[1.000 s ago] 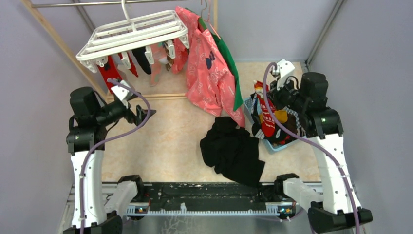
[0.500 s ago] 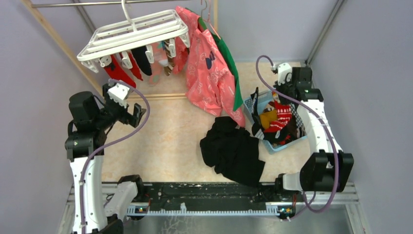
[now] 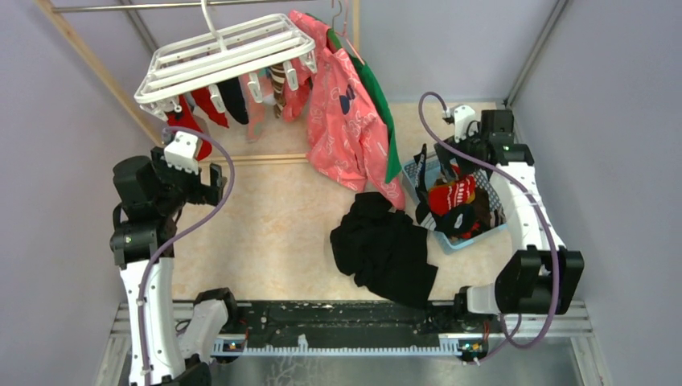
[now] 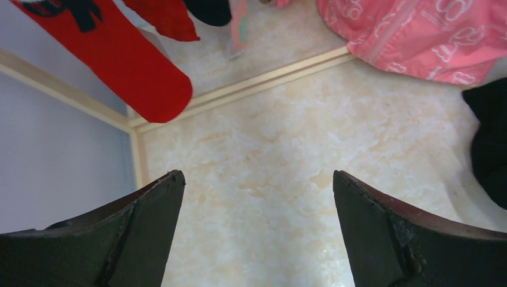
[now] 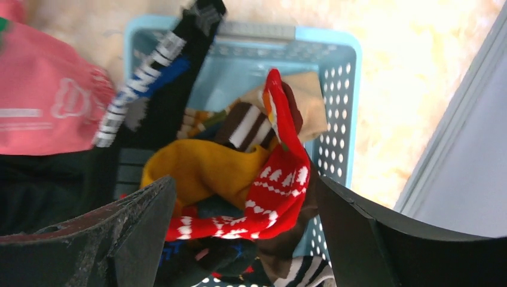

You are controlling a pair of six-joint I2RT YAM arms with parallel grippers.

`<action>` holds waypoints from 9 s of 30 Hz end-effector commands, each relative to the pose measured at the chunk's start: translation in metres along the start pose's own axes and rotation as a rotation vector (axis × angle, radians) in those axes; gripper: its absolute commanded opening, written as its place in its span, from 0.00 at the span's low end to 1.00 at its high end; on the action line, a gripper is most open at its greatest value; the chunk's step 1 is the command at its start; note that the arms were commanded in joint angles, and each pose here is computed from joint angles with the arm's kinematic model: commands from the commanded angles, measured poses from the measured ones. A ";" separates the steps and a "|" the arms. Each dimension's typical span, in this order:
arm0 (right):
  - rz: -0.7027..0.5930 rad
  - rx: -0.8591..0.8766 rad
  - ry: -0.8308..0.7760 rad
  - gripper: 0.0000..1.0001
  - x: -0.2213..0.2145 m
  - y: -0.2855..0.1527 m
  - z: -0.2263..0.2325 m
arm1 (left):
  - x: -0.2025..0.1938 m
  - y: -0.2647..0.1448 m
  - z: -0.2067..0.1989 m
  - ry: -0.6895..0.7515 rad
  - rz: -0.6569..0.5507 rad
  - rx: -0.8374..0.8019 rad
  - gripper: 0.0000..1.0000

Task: Remove the socks clipped to the hanger
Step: Place the sock in the bin, then adjust the hanger on the clothesline.

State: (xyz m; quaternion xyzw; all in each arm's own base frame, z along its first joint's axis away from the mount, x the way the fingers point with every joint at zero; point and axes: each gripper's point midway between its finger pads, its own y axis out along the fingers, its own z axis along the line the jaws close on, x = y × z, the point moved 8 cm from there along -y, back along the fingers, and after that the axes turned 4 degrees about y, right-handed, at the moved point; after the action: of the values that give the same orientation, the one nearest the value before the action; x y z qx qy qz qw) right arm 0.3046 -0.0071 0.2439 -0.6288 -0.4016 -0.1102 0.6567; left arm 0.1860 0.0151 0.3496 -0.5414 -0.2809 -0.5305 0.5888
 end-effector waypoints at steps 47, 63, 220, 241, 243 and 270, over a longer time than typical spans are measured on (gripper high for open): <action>-0.420 0.391 -0.084 0.86 0.020 -0.049 0.086 | 0.179 -0.068 0.056 0.309 -0.484 0.153 0.73; -0.389 0.397 -0.078 0.86 0.017 -0.040 0.085 | 0.181 -0.042 0.029 0.235 -0.562 -0.208 0.40; -0.278 0.312 -0.093 0.86 0.013 -0.058 0.076 | 0.251 0.046 -0.134 0.317 -0.688 -0.375 0.99; -0.271 0.309 -0.092 0.86 0.011 -0.061 0.077 | 0.299 0.093 -0.161 0.197 -0.727 -0.404 0.99; -0.271 0.306 -0.092 0.86 0.011 -0.061 0.077 | 0.300 0.077 -0.162 0.205 -0.745 -0.470 0.99; -0.270 0.327 -0.095 0.86 0.006 -0.053 0.079 | 0.198 -0.086 0.023 0.608 -0.362 0.307 0.98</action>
State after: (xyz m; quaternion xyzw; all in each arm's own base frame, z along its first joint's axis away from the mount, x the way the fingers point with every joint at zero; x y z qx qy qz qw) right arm 0.2440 0.0557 0.2694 -0.4722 -0.5027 -0.0877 0.7188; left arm 0.1706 -0.0462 0.5819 -0.2655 -0.3311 -0.7665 0.4820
